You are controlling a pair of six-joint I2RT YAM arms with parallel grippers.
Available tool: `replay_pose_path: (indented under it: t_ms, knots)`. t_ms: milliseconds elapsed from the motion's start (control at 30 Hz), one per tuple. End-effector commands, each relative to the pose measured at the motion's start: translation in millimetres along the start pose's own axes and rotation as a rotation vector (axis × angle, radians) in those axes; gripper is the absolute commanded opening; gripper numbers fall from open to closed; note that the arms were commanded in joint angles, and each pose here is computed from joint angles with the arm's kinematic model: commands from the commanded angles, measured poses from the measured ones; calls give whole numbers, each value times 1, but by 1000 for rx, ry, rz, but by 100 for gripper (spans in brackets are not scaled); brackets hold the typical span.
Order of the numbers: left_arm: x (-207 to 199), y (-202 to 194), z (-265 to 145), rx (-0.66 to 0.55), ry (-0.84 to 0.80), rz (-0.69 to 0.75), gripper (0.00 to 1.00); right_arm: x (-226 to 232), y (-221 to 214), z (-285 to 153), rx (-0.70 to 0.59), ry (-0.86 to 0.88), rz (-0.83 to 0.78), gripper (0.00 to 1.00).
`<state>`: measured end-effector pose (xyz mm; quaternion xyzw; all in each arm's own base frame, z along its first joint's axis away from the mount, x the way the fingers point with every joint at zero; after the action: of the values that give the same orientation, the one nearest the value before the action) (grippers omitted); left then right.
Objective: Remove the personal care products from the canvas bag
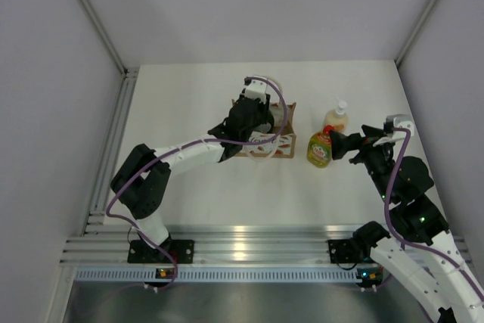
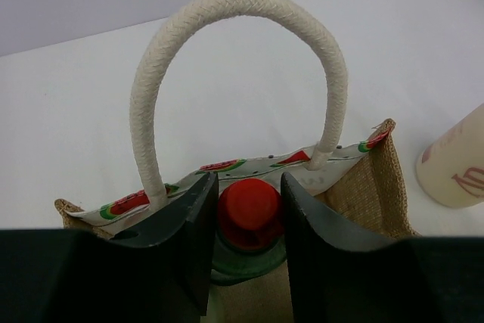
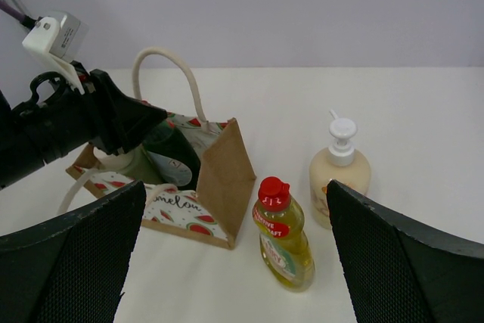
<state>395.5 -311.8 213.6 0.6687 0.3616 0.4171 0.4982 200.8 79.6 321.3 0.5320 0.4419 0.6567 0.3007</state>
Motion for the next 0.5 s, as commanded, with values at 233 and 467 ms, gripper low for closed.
replay_pose_path:
  t_ms: [233, 467]
  knots:
    - [7, 78, -14, -210, 1, -128, 0, 0, 12, -5, -32, -9, -8, 100]
    - [10, 91, -19, -237, 0, -141, 0, -1, 13, -7, -41, -17, -9, 100]
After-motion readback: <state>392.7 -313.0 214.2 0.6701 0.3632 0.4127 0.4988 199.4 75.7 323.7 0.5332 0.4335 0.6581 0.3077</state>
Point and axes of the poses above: each gripper's point midway between its finger pads, its own z axis out along the fingers, its own x axis along the line the jaws close on, y = z × x, the point moved 3 cm from there along -z, back along the fingers, and after that the axes turned 15 degrees about z, right-handed, at the moved point
